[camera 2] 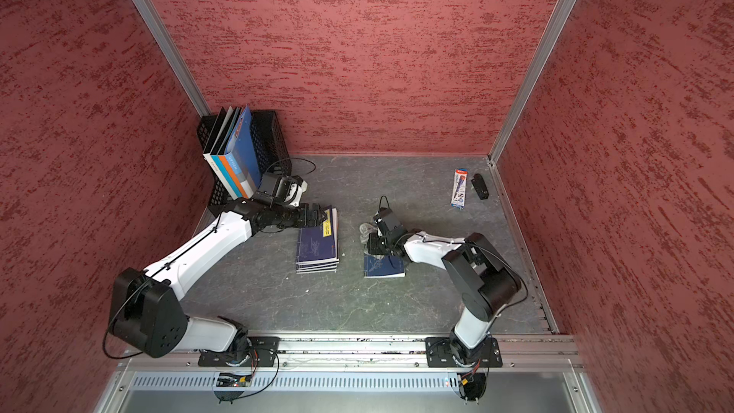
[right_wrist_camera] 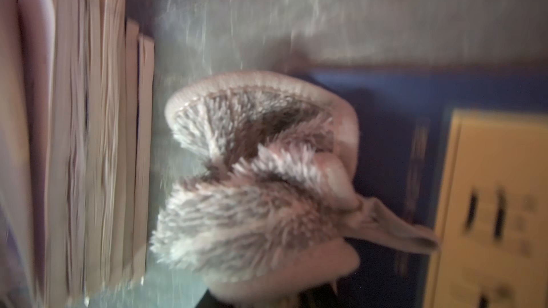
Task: Wipe the cover of the book
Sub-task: Wipe the dirt from the cover of the book.
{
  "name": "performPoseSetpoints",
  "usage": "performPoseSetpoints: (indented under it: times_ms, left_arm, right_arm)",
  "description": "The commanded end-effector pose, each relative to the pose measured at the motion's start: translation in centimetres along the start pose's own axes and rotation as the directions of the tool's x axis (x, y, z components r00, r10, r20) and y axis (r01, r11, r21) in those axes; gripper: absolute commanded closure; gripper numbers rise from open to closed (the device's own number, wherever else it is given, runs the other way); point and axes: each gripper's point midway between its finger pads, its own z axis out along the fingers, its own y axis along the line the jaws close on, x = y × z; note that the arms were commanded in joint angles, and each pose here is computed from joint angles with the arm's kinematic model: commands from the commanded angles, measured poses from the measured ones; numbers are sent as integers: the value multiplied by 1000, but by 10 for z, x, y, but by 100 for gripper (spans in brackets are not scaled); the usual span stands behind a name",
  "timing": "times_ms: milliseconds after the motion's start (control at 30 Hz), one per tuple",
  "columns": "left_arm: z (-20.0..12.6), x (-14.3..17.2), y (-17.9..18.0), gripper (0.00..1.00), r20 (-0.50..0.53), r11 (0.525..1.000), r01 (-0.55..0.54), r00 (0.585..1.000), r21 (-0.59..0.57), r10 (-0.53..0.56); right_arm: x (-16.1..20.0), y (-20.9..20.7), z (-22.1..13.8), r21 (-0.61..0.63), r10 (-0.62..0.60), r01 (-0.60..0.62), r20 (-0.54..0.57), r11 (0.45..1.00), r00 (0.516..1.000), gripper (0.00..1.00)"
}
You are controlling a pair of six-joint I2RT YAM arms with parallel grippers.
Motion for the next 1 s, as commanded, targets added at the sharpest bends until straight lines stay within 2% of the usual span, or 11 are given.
performPoseSetpoints:
  times_ms: [0, 133, 267, 367, 533, 700, 833, 967]
  left_arm:
    - [-12, -4, -5, 0, 29, 1000, -17, 999, 2, 16]
    - [-14, -1, -3, 0, 31, 1000, -12, 999, 1, 12]
    - [-15, 1, -3, 0, 32, 1000, -14, 999, 2, 14]
    - [-14, 0, -3, 0, 32, 1000, -15, 999, 0, 15]
    - [-10, -3, -3, 0, 33, 1000, -18, 999, 4, 17]
    - [-3, -6, -4, 0, 21, 1000, -16, 1000, 11, 16]
    - [-1, -7, -6, 0, 18, 1000, -15, 1000, 15, 15]
    - [0, -6, -5, 0, 14, 1000, -13, 1000, 14, 13]
  right_arm:
    - [4, -21, 22, 85, -35, 41, -75, 996, 997, 74]
    - [-12, -19, 26, 80, -34, 39, -58, 996, 998, 74]
    - [-6, -26, 14, 99, -17, 21, -50, 995, 999, 73]
    - [14, -39, -2, 129, 14, -5, -67, 992, 998, 74]
    - [69, -60, -29, 162, 80, -61, -113, 985, 990, 74]
    - [113, -67, -46, 185, 126, -96, -155, 978, 980, 74]
    - [131, -64, -54, 175, 155, -127, -160, 976, 975, 73]
    - [134, -67, -58, 179, 159, -130, -153, 975, 975, 73]
